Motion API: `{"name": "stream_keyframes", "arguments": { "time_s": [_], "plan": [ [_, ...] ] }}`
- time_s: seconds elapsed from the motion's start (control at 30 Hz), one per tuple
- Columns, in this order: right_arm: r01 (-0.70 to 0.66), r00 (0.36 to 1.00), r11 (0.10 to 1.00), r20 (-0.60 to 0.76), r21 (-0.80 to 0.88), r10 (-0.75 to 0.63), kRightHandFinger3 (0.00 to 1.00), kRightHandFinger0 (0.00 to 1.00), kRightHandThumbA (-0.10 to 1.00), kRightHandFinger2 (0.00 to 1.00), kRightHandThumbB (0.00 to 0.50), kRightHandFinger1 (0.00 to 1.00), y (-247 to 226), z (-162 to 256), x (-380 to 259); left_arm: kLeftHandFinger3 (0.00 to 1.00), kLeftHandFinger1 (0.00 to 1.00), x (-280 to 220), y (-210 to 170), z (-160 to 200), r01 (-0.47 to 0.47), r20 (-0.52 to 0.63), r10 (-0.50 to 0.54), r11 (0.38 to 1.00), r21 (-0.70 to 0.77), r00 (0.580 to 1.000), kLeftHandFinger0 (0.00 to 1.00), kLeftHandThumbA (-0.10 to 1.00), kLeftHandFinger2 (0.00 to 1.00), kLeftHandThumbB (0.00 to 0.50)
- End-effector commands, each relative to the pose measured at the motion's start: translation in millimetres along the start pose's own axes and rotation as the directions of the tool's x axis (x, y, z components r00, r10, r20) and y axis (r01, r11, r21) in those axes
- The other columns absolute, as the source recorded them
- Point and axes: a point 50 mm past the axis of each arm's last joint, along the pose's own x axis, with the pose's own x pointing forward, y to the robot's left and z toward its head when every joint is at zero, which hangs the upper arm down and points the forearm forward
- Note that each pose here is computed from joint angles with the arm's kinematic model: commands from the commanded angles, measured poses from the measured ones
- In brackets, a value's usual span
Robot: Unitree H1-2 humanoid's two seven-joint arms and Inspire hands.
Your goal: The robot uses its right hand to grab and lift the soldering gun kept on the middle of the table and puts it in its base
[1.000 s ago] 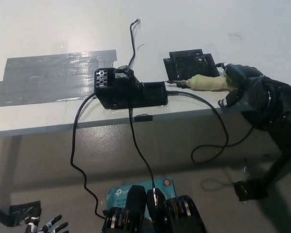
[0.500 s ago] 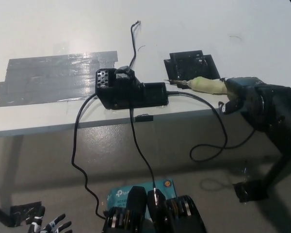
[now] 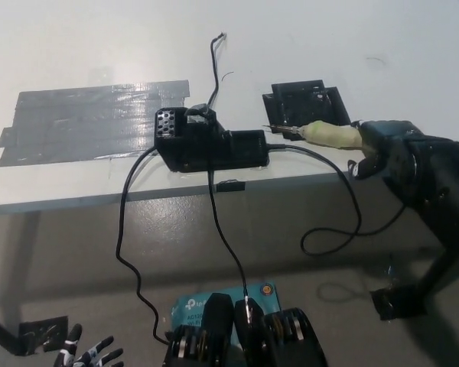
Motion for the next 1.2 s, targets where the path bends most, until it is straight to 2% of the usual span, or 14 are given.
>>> {"name": "stream_keyframes", "arguments": {
  "time_s": [0.0,0.33,0.37,0.47,0.53,0.57,0.6,0.63,0.67,0.8,1.03,1.1,1.13,1.17],
  "plan": [
    [-0.143,0.988,0.989,-0.049,0.027,0.144,1.0,0.17,0.52,0.53,0.225,0.25,59,-8,9,1.0,1.0,-5,5,14,0.034,0.024,-0.036,0.998,0.061,0.999,1.0,1.0,1.0,0.5],
    [-0.146,0.989,0.989,-0.036,-0.003,0.146,1.0,0.0,0.32,0.42,0.3,0.08,68,4,8,1.0,1.0,-4,7,14,0.053,0.025,-0.054,0.996,0.07,0.998,1.0,1.0,1.0,0.5],
    [-0.148,0.988,0.989,-0.038,-0.01,0.147,1.0,0.07,0.32,0.56,0.307,0.18,68,5,9,1.0,1.0,-4,7,14,0.051,0.025,-0.053,0.996,0.072,0.998,1.0,1.0,1.0,0.5],
    [-0.158,0.987,0.987,-0.036,-0.006,0.158,1.0,0.09,0.3,0.58,0.35,0.21,69,4,8,1.0,1.0,-5,4,14,0.046,0.025,-0.048,0.996,0.078,0.999,1.0,1.0,1.0,0.5],
    [-0.176,0.983,0.984,-0.05,-0.003,0.175,1.0,0.32,0.28,0.86,0.365,0.5,70,2,7,1.0,1.0,-3,5,15,0.052,0.024,-0.054,0.995,0.084,0.998,1.0,1.0,1.0,0.5],
    [-0.196,0.979,0.981,-0.059,0.004,0.196,1.0,0.56,0.27,1.0,0.352,0.75,70,1,7,1.0,1.0,-3,5,15,0.054,0.024,-0.057,0.995,0.085,0.998,1.0,1.0,1.0,0.5],
    [-0.218,0.973,0.976,-0.07,0.01,0.218,1.0,0.64,0.26,1.0,0.35,0.85,70,-1,7,1.0,1.0,-2,4,15,0.056,0.024,-0.059,0.995,0.087,0.998,1.0,1.0,1.0,0.5],
    [-0.234,0.97,0.972,-0.077,-0.012,0.232,1.0,0.91,0.3,1.0,0.373,1.0,71,-2,7,1.0,1.0,-2,4,15,0.057,0.024,-0.059,0.995,0.088,0.998,1.0,1.0,1.0,0.5],
    [-0.288,0.954,0.956,-0.067,0.056,0.292,1.0,1.0,0.24,1.0,0.371,1.0,71,-4,7,1.0,1.0,-3,4,15,0.058,0.021,-0.06,0.995,0.08,0.998,1.0,1.0,1.0,0.5],
    [-0.347,0.932,0.937,-0.096,0.039,0.349,1.0,1.0,0.35,1.0,0.498,1.0,69,-12,6,1.0,1.0,-3,4,17,0.058,0.023,-0.06,0.994,0.09,0.998,1.0,1.0,1.0,0.5],
    [-0.382,0.92,0.922,-0.118,-0.069,0.372,1.0,1.0,0.4,1.0,0.5,1.0,70,-15,5,1.0,1.0,-2,4,20,0.067,0.027,-0.07,0.993,0.099,0.997,1.0,1.0,1.0,0.5],
    [-0.348,0.929,0.932,-0.095,0.101,0.358,1.0,1.0,0.26,1.0,0.45,1.0,73,-16,9,1.0,1.0,-2,3,21,0.073,0.026,-0.076,0.992,0.107,0.997,1.0,1.0,1.0,0.5],
    [-0.31,0.944,0.946,-0.092,0.091,0.318,1.0,0.83,0.32,1.0,0.36,1.0,75,-15,8,1.0,1.0,-2,3,20,0.071,0.024,-0.074,0.992,0.103,0.997,1.0,1.0,1.0,0.5],
    [-0.263,0.959,0.963,-0.092,0.059,0.267,1.0,0.51,0.42,0.96,0.234,0.69,76,-14,7,1.0,1.0,-2,3,19,0.068,0.022,-0.071,0.993,0.095,0.997,1.0,1.0,1.0,0.5]
  ]
}}
